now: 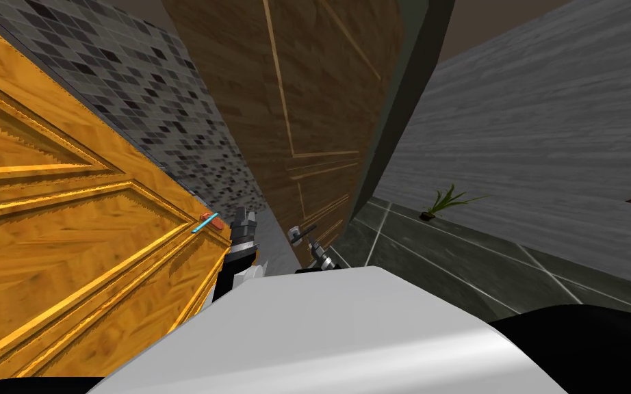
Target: Push the door open
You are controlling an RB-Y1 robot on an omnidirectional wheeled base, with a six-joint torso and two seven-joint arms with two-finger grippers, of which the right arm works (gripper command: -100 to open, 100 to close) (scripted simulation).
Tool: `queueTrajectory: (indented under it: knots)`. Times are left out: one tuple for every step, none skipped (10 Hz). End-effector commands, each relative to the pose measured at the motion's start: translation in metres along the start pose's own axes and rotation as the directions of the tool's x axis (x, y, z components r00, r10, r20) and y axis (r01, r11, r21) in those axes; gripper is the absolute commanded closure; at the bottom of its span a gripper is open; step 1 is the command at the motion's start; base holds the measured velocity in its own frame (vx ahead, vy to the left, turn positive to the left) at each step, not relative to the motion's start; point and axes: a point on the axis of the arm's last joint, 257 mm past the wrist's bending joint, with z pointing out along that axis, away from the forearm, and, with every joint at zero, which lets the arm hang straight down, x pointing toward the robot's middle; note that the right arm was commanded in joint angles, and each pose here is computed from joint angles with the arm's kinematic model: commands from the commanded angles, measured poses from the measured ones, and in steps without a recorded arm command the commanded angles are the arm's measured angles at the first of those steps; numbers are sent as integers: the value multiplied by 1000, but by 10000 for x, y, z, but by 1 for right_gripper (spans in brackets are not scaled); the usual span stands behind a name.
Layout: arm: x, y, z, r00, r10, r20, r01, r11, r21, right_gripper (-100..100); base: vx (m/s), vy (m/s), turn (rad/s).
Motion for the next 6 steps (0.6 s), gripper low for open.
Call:
queueTrajectory:
  knots:
    - [0,0,0,1000,0,0,0,1000,0,-100,61,77,-4]
    - [0,0,0,1000,0,0,0,1000,0,100,-4,-9,-4]
    - [0,0,0,1000,0,0,0,1000,0,100,-23,-31,5]
    - [0,0,0,1000,0,0,0,1000,0,100,-22,-28,3]
    - [0,0,0,1000,0,0,0,1000,0,100,-16,-18,0]
    - [0,0,0,1000,0,0,0,1000,0,100,-9,-8,0]
